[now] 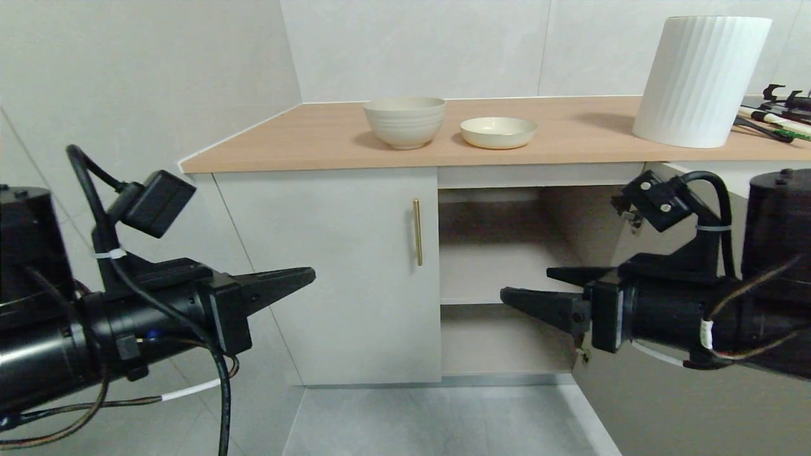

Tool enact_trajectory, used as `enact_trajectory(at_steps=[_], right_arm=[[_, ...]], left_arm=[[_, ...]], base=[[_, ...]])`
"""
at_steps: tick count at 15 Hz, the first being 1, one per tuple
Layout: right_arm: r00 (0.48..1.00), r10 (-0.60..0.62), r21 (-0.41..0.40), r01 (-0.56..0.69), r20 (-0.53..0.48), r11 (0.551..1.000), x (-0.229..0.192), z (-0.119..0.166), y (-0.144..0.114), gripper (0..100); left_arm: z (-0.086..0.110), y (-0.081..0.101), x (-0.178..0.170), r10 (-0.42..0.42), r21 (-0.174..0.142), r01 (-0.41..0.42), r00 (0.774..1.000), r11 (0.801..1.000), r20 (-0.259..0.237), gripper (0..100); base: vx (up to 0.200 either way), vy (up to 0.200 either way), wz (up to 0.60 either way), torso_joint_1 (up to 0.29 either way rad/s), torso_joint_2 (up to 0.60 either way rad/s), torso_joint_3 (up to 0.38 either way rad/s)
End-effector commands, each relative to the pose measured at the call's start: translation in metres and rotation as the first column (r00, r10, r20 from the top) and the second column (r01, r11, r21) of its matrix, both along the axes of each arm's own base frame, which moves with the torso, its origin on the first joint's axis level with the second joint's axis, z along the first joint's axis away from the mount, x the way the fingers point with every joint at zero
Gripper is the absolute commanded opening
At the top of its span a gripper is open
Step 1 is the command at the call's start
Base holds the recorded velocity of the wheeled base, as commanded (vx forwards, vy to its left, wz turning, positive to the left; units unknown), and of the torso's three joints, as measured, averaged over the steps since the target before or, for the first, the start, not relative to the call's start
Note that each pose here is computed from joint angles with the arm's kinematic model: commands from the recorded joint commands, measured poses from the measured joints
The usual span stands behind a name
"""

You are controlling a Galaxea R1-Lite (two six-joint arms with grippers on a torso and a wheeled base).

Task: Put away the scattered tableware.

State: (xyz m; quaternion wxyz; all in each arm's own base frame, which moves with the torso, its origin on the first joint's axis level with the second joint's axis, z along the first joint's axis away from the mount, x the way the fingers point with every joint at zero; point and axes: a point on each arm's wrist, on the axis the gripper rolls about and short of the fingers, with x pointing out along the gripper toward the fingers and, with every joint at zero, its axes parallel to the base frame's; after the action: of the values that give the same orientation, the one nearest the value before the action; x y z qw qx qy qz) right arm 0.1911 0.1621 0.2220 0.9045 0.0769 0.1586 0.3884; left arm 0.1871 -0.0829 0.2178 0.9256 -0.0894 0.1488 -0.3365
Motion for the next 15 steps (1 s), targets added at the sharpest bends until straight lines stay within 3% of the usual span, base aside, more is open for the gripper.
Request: enact_trajectory(at_steps=[1, 4, 15], right_arm=[[1.0, -0.011, -0.026, 0.011, -0.027, 1.0, 0.02, -0.009, 0.009, 100], [0.998, -0.029, -0.049, 0.027, -0.06, 0.998, 0.032, -0.02, 0.011, 100], [0.999, -0.034, -0.029, 0.033, -0.037, 0.999, 0.027, -0.012, 0.007, 100]], left_arm=[[0.011, 0.006, -0.008, 0.013, -0.021, -0.012, 0.999, 1.0, 0.049, 100], [0.016, 0.007, -0.004, 0.024, -0.027, -0.022, 0.998, 0.999, 0.063, 100], [0.013, 0.005, 0.001, 0.029, -0.027, -0.028, 0.998, 0.999, 0.049, 100]], base=[[0.0, 0.0, 0.0, 0.0, 0.0, 0.0], [0.0, 0.0, 0.0, 0.0, 0.0, 0.0], [0.0, 0.0, 0.0, 0.0, 0.0, 0.0]])
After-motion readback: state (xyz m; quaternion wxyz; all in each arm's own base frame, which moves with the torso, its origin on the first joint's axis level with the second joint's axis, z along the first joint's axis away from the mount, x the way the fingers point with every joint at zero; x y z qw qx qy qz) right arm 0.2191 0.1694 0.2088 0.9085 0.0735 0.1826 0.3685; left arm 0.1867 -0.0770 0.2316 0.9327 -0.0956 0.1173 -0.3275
